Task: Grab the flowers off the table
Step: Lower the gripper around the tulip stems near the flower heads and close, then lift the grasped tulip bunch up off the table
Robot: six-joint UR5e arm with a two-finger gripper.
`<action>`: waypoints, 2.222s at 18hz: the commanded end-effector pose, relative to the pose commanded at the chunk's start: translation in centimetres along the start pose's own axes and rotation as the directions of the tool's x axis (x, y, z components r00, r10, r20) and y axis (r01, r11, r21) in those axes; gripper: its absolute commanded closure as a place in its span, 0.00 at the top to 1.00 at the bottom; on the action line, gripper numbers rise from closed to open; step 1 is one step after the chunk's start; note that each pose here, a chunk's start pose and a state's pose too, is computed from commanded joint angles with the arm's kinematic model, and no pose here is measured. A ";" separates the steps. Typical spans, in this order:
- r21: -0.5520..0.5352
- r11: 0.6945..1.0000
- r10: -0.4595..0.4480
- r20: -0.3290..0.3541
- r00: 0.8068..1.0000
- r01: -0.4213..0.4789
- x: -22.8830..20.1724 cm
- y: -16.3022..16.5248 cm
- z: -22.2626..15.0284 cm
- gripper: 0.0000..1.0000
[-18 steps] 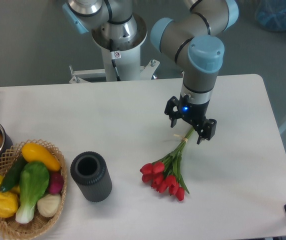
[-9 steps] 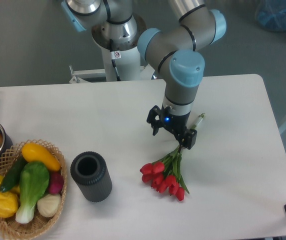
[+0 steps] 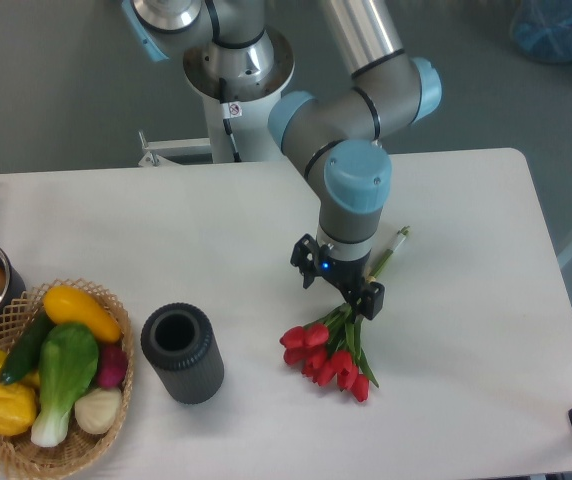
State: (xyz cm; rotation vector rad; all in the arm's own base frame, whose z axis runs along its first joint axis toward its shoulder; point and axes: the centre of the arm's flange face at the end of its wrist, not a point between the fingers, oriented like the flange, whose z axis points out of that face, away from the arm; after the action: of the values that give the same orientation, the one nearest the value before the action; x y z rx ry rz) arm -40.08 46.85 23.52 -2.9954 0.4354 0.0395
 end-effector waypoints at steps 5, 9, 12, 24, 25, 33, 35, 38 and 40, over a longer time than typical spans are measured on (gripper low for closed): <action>-0.004 1.000 -0.003 -0.015 1.000 0.003 -0.7 0.1 2.7 1.00; 0.002 1.000 0.001 -0.009 1.000 -0.001 -0.9 0.1 3.7 1.00; 0.002 1.000 -0.001 -0.007 1.000 0.001 -1.0 0.0 3.7 0.92; 0.017 0.996 -0.092 0.025 0.995 0.092 -1.5 0.3 1.5 0.16; 0.020 0.996 -0.090 0.031 0.995 0.090 -1.6 0.3 1.3 0.16; 0.038 0.996 -0.085 0.086 0.993 0.082 -2.1 -0.2 -2.2 0.19; 0.043 0.996 -0.084 0.099 0.992 0.080 -2.5 -0.4 -2.8 0.19; 0.047 0.996 -0.079 0.115 0.990 0.074 -2.9 -0.8 -3.5 0.19; 0.047 0.996 -0.080 0.117 0.990 0.075 -3.2 -0.5 -3.7 0.18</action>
State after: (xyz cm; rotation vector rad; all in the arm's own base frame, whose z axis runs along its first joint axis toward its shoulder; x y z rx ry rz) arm -42.96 47.84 27.38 -2.9449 0.3031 0.1981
